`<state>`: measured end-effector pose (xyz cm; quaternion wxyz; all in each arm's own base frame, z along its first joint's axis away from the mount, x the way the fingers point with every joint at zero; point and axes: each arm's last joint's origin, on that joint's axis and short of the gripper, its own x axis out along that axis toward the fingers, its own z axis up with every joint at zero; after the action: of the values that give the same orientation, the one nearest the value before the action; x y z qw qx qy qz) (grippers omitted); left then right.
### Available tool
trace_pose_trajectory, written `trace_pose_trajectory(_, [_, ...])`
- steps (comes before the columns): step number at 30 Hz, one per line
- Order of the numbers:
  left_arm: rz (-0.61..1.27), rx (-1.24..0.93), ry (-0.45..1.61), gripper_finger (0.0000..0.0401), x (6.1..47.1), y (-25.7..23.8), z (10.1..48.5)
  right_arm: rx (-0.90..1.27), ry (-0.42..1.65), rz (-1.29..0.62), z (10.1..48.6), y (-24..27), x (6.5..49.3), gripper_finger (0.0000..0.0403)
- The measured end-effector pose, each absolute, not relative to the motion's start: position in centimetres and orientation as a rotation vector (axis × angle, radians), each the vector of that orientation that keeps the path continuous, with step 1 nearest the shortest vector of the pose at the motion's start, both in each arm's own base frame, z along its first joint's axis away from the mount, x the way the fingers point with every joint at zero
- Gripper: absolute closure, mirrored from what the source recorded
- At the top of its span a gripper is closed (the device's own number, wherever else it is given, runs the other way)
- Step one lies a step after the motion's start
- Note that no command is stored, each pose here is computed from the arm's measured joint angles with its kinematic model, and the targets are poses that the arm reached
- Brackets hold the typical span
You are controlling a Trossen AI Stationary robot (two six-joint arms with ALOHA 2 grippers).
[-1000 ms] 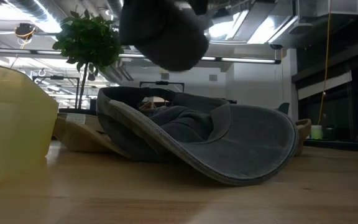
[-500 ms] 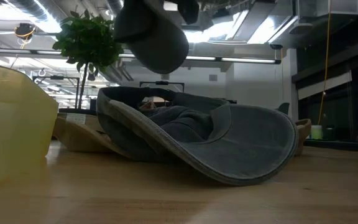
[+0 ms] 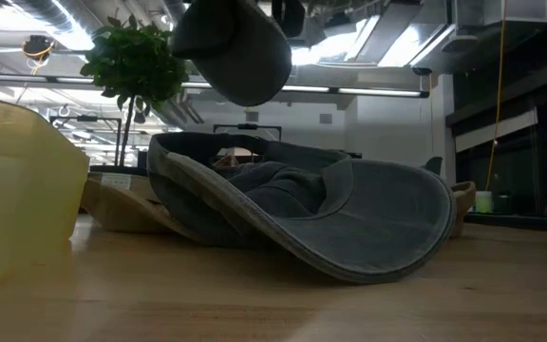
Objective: Pick & Place hat
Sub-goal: Put the right gray cap into the blue bin
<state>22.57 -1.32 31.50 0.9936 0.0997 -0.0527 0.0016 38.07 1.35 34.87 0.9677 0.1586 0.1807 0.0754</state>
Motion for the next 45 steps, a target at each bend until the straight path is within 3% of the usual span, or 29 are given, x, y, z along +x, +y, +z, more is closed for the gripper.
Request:
trace_pose_trajectory(7, [0.024,0.044,-0.060,0.0341,21.6,-1.2,31.6,0.304,0.406,0.150,34.7,1.3,37.7,0.0385])
trace_pose_trajectory(23, [-0.052,-0.152,-0.121,0.0223,18.8,-1.2,33.3,0.150,0.369,-0.059,39.4,-1.2,31.8,0.0390])
trace_pose_trajectory(32, [-0.061,-0.191,-0.119,0.0225,18.8,-1.2,33.3,0.055,0.291,-0.183,41.6,-2.3,29.5,0.0386])
trace_pose_trajectory(45, [0.153,-0.101,-0.110,0.0234,18.8,-0.6,33.1,-0.097,0.299,-0.411,42.2,-5.0,28.4,0.0387])
